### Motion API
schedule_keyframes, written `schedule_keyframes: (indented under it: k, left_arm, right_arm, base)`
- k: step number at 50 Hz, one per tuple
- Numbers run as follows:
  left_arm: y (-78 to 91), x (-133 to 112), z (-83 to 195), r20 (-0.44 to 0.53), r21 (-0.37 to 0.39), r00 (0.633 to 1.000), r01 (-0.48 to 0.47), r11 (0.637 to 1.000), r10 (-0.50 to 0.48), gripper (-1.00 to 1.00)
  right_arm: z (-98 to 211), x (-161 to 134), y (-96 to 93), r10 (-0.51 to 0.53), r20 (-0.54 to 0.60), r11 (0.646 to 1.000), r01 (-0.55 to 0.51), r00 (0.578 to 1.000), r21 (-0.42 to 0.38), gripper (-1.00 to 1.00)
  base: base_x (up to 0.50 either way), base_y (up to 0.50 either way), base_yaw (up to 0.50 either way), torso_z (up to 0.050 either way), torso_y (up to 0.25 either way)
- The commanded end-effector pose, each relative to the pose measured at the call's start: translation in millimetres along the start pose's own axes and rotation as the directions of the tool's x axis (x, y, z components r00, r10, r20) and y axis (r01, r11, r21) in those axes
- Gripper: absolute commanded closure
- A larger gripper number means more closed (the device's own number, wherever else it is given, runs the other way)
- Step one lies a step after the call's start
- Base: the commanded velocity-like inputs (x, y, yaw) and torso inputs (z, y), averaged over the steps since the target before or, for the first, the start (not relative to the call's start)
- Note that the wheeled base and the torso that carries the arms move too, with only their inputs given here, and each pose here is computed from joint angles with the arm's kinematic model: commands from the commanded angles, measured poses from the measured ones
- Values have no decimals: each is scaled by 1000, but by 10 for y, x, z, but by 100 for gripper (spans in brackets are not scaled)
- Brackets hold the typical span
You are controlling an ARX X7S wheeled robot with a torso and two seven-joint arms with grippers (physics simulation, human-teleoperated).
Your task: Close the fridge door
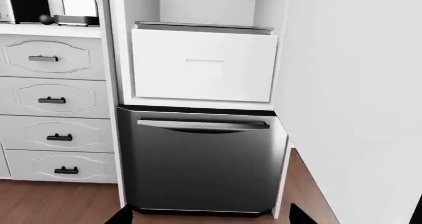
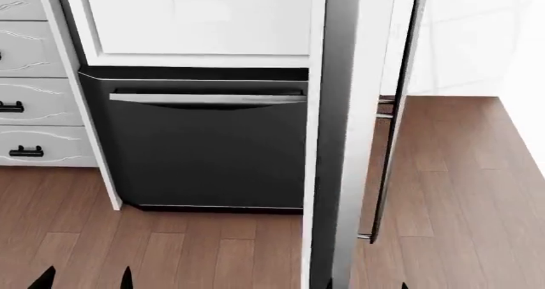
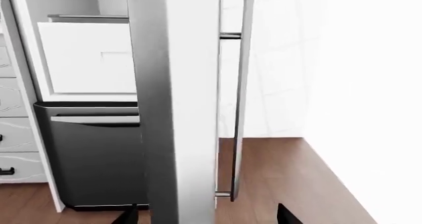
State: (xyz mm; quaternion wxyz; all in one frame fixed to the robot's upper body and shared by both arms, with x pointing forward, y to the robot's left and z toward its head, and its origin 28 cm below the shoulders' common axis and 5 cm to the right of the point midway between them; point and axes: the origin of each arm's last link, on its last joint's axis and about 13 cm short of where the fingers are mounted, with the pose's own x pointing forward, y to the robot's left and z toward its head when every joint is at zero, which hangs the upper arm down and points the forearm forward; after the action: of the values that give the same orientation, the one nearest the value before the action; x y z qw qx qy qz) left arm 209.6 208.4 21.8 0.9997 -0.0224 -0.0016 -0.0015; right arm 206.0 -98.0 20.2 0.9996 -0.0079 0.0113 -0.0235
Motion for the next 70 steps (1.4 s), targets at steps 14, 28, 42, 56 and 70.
schedule_keyframes:
  k: [14,28,42,56,70]
  left_arm:
    - [-4,6,11,6,-5,1000,2,1000,-2,-100]
    - [-4,8,12,8,-6,1000,3,1000,-3,-100]
    - [-5,11,11,9,-7,1000,3,1000,-3,-100]
    - [-2,15,7,13,-8,1000,5,1000,-5,-100]
    - [-4,19,16,14,-8,1000,5,1000,-5,-100]
  right_arm:
    - [-3,3,-6,0,-3,1000,0,1000,-3,-100]
    - [-6,7,-7,-1,-4,1000,1,1000,-2,-100]
    - [1,8,-7,-1,-5,1000,1,1000,0,-100]
    - [-6,16,-5,0,-5,1000,0,1000,-1,-100]
    - [31,17,9,25,26,1000,-24,999,-5,-100]
  base:
    - [-142,-500,0,0,0]
    - [-143,-500,0,0,0]
    - [-142,-500,0,0,0]
    - [-143,-500,0,0,0]
    - [-92,-324,0,0,0]
